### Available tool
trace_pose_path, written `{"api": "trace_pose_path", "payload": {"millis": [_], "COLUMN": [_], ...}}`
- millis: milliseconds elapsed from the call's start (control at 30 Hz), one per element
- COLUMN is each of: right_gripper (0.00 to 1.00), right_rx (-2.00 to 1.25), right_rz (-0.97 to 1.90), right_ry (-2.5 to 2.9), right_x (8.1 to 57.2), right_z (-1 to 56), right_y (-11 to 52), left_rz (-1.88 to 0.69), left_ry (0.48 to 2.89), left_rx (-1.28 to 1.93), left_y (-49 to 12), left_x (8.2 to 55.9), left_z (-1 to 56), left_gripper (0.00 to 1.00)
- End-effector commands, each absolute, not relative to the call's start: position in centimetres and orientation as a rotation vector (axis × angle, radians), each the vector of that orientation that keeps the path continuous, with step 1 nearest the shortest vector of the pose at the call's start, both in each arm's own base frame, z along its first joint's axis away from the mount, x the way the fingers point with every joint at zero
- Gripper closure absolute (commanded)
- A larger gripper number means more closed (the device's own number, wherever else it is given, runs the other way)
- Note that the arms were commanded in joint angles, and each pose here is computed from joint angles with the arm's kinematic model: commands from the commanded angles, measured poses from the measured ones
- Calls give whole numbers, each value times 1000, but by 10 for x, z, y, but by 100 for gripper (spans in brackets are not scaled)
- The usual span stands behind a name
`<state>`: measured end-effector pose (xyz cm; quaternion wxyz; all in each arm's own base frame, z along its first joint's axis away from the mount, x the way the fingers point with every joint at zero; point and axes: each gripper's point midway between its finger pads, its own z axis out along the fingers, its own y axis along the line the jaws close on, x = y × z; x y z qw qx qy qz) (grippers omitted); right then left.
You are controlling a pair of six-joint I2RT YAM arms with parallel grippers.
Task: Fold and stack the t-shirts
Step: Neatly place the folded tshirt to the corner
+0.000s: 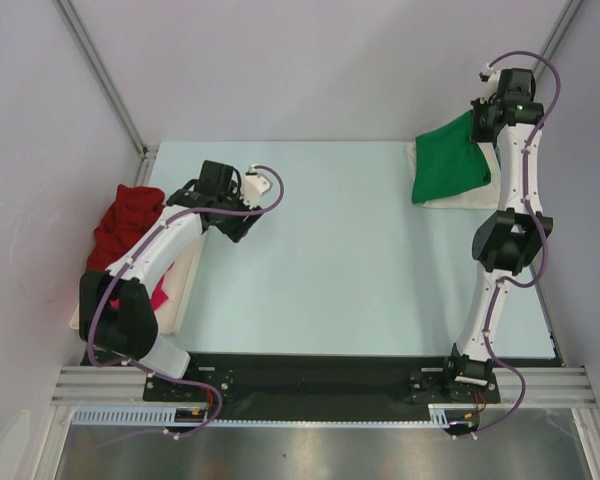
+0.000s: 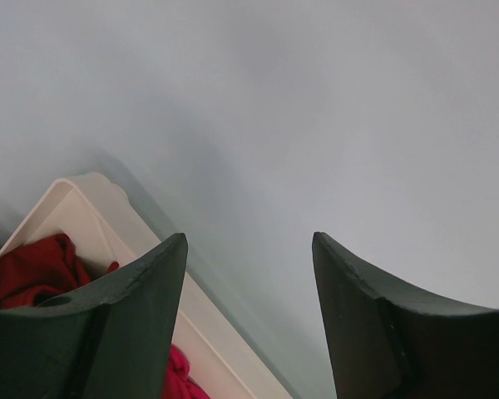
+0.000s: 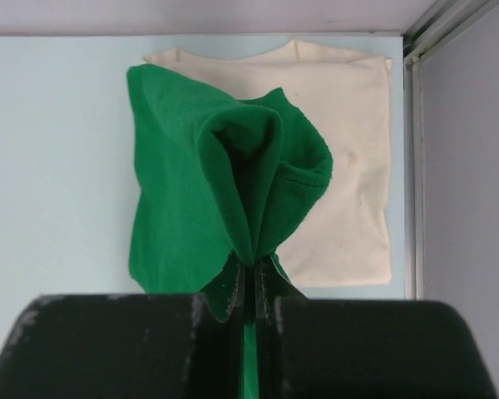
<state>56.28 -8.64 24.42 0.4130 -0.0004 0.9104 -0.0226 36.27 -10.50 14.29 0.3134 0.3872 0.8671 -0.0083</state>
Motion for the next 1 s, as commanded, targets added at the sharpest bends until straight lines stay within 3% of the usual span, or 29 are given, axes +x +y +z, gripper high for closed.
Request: {"api": "trace_pose_path", "payload": {"millis": [0,533,800,833,867,900,967], "right_gripper": [100,100,98,88,46,27,1], "right_rx": [-68,-27,-11,-9,-2,39,127], "right_rz": [-101,-385,-382,-381,-392,-447,-522], "right_ry": [2245,2138,2109,2115,2116,2122,2093], "right_x": [587,634,644,643,644,641,639], "right_z": [232,191,180,178,175,173,179], "right_y": [-105,-185,-197,-197,-199,-208,-221], "left_rz": [14,54,72,70,70,70,70], "left_ry": [2258,2322,2346,2351,2350,2353,2354], "left_rx": [1012,1018,1030,1035,1034,1035,1040], "left_y": [-102,-98,-95,-95,-95,-95,-95], "left_x": [374,383,384,384,384,384,383], "left_z": [152,132,123,120,120,120,119], "left_gripper": [33,33,33,33,33,33,33]}}
